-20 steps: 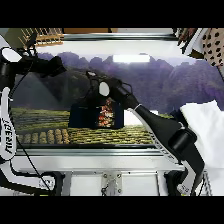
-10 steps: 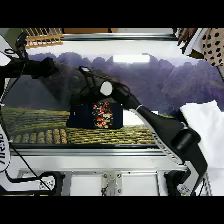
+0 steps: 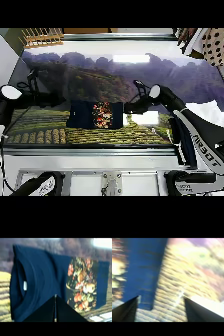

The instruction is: Fold the clothes and pants, and hang the long-sleeved shirts on hangers.

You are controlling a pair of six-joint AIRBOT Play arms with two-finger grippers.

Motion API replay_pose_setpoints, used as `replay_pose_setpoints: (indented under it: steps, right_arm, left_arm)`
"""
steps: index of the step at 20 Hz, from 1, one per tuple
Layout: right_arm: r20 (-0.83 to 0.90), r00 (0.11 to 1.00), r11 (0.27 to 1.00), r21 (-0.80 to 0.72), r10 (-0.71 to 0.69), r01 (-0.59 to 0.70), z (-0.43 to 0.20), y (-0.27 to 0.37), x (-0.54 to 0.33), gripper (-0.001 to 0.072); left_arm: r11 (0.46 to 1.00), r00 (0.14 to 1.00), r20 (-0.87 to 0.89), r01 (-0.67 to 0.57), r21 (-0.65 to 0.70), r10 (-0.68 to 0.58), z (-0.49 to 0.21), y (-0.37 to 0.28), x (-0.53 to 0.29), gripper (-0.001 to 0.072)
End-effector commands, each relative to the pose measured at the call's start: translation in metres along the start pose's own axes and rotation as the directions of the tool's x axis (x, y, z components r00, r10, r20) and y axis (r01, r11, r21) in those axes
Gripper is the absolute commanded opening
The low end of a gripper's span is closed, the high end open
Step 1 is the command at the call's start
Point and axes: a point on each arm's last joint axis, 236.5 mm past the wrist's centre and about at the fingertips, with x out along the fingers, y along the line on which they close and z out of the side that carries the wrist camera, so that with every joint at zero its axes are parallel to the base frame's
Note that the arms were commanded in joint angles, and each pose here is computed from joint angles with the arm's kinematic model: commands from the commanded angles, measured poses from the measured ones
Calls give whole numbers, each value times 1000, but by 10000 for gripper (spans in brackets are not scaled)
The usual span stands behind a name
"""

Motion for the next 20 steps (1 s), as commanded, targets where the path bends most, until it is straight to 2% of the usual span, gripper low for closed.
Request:
replay_pose_setpoints:
  steps: [1, 3, 6, 11, 12, 13, 14, 17, 20]
  right_arm:
    - [26, 991, 979, 151, 132, -134, -12, -13, 22, 718]
    - [38, 967, 955, 151, 251, -254, -8, 12, 37, 718]
    - [70, 932, 918, 163, 356, -362, -1, 42, 59, 717]
    - [154, 917, 907, 156, 369, -391, 19, 74, 83, 697]
    - [162, 917, 911, 140, 365, -388, 22, 78, 84, 448]
    - [166, 915, 915, 111, 368, -388, 23, 83, 84, 167]
    - [166, 911, 917, 72, 377, -393, 25, 87, 81, 13]
    - [197, 910, 928, -3, 365, -372, 40, 89, 47, 12]
    - [256, 950, 984, -40, 176, -172, 62, 36, -33, 12]
  left_arm:
    - [1000, 1000, -12, 2, 19, -2, -26, -5, 10, 8]
    - [999, 999, -33, 11, 33, -9, -33, -11, 15, 8]
    - [998, 1000, -21, 23, 56, -22, -31, -22, 19, 8]
    - [995, 999, -27, 39, 92, -36, -36, -36, 25, 8]
    - [994, 999, -32, 42, 99, -39, -37, -39, 26, 8]
    - [994, 999, -35, 45, 103, -41, -39, -40, 26, 8]
    - [993, 998, -37, 47, 106, -43, -39, -42, 27, 8]
    - [993, 998, -40, 48, 106, -44, -40, -42, 27, 8]
    - [993, 998, -41, 48, 107, -44, -40, -42, 27, 8]
